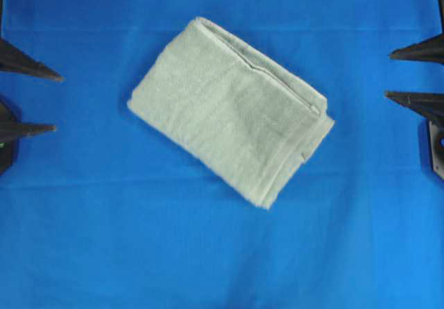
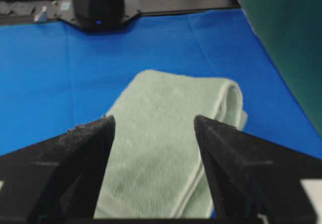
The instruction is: Fold a bath towel.
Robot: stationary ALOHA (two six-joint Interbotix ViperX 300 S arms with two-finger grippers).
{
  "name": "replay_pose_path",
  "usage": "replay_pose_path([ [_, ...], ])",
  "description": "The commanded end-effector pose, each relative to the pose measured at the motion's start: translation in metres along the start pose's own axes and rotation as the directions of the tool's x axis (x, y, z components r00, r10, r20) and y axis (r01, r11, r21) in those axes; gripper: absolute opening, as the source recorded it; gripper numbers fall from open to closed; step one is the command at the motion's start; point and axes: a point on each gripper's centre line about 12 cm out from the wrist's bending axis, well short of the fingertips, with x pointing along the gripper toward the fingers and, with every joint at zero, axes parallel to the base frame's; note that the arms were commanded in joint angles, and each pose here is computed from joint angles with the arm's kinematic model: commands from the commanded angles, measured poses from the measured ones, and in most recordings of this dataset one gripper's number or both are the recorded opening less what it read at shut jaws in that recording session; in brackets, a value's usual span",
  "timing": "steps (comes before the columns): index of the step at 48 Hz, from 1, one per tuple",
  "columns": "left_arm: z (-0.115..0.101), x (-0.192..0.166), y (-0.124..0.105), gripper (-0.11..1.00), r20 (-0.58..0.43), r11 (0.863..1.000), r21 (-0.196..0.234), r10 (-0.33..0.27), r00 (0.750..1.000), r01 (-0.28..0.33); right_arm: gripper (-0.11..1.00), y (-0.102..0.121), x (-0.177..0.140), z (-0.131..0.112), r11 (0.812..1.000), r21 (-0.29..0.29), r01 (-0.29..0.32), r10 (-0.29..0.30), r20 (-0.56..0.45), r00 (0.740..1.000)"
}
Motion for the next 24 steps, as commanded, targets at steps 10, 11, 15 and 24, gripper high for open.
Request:
replay_pose_path([
  [10,-0.035,-0.024,-0.003,0.75,0.059,1.0,-0.021,0.012,0.998,-0.011,0.65,-0.013,-0.006,-0.031,0.996,0.072,0.05,-0.048,-0.023,0.999],
  [11,-0.036,-0.025,-0.003,0.75,0.062,1.0,-0.022,0.014,0.998,-0.013,0.65,-0.012,-0.005,-0.031,0.996,0.074,0.048,-0.047,-0.024,0.999],
  [15,-0.041,-0.027,-0.001,0.75,0.061,0.999,-0.038,0.026,0.998,-0.024,0.64,-0.012,-0.005,-0.032,0.996,0.08,0.049,-0.047,-0.028,0.998],
  [24,-0.044,-0.027,0.0,0.75,0.052,0.998,-0.047,0.036,0.998,-0.034,0.64,-0.012,-0.004,-0.032,0.995,0.082,0.051,-0.048,-0.028,0.998],
])
